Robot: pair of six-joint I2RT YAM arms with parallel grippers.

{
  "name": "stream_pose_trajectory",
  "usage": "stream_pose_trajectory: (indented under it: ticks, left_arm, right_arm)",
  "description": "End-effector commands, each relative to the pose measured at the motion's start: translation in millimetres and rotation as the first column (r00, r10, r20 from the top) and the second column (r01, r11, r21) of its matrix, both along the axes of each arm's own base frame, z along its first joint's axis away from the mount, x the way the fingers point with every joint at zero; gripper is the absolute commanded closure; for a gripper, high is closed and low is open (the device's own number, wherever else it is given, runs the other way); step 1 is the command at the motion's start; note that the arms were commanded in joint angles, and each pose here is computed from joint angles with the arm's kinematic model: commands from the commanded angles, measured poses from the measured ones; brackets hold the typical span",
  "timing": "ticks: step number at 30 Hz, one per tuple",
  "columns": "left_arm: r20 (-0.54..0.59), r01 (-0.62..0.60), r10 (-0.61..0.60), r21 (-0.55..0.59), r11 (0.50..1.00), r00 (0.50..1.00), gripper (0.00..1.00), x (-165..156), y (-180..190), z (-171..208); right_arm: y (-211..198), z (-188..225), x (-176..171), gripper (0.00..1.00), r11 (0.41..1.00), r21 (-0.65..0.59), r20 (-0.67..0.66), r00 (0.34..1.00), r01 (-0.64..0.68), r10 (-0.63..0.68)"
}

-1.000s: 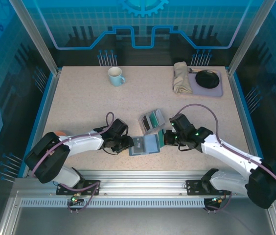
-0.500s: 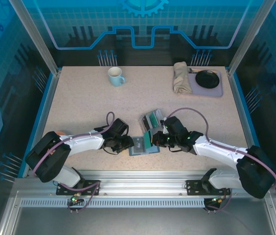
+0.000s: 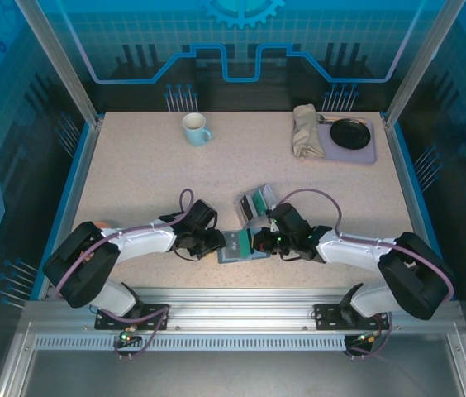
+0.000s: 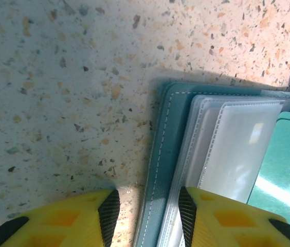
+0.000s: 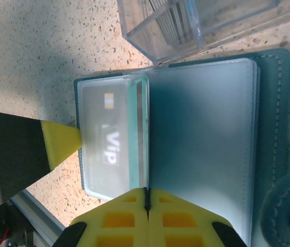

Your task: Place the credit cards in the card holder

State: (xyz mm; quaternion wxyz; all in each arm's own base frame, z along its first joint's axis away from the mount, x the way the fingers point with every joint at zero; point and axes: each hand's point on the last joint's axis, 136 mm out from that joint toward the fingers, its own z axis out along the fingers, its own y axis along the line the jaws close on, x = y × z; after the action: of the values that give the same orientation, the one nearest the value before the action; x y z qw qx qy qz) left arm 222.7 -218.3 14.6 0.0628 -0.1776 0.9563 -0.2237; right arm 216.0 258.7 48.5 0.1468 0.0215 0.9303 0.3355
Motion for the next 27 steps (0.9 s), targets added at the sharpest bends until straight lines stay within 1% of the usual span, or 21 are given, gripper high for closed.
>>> stream_pose_trajectory:
  ticks: [1,7,18,27]
  left_arm:
    - [-0.033,0.051,-0.052,-0.021,0.998,0.998,0.59,-8,-9,-14]
    - [-0.035,0.051,-0.052,-0.024,0.998,0.998,0.60,-8,-9,-15]
    - [-0.036,0.054,-0.055,-0.025,0.998,0.998,0.60,-9,-10,-15]
    - [-0.038,0.055,-0.056,-0.019,0.998,0.998,0.60,-9,-9,-16]
  right_arm:
    - [-2,-6,-5,0.99,1.000,-0.019,0.003,1.000,-0.005,0.006]
    - [0,-18,-10,0.99,1.000,-0.015,-0.023,1.000,-0.009,0.009]
    - [20,-17,-8,0.99,1.000,0.015,-0.029,0.999,-0.021,0.022]
    - [3,-8,2,0.99,0.999,-0.037,0.010,1.000,0.019,-0.019]
